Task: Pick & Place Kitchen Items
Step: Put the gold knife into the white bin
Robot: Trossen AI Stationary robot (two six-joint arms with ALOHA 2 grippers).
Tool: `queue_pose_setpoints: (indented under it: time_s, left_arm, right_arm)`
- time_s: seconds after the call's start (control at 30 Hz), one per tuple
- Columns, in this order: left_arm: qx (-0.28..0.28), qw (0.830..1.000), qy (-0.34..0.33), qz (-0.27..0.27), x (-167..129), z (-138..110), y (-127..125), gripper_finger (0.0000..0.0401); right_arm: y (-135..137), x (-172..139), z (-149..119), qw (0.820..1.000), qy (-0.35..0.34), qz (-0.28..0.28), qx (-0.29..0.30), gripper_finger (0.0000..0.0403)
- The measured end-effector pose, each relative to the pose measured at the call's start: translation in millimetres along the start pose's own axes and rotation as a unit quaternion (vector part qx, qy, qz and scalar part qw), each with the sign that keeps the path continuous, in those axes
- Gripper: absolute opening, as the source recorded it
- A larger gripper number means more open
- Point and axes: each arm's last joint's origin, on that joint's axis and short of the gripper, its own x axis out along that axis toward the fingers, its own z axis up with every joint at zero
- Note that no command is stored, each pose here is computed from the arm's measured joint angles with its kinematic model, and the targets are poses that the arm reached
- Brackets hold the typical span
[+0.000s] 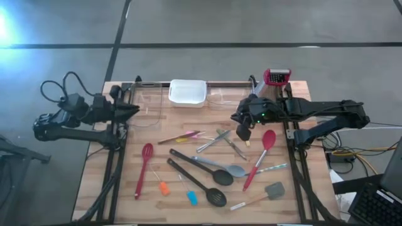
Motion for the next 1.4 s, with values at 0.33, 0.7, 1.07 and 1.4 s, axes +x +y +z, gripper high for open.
queue_pose_setpoints:
  time_s: [0.33,0.7,1.07,1.4]
  left_arm:
    - [-0.015,0.992,0.125,0.014,2,-24,1,0.0051]
    - [-0.002,0.98,0.2,0.022,28,-41,0,0.0051]
    - [0.038,0.94,0.337,0.035,78,-84,-2,0.0052]
    - [0.088,0.882,0.448,0.112,99,-87,1,0.0128]
  right_arm:
    - [13,31,-6,0.997,0.043,-0.012,-0.067,0.0034]
    - [27,37,2,0.985,0.065,-0.003,-0.158,0.0034]
    - [23,24,3,0.988,0.057,-0.008,-0.142,0.0034]
    - [22,23,4,0.99,0.047,-0.027,-0.128,0.0034]
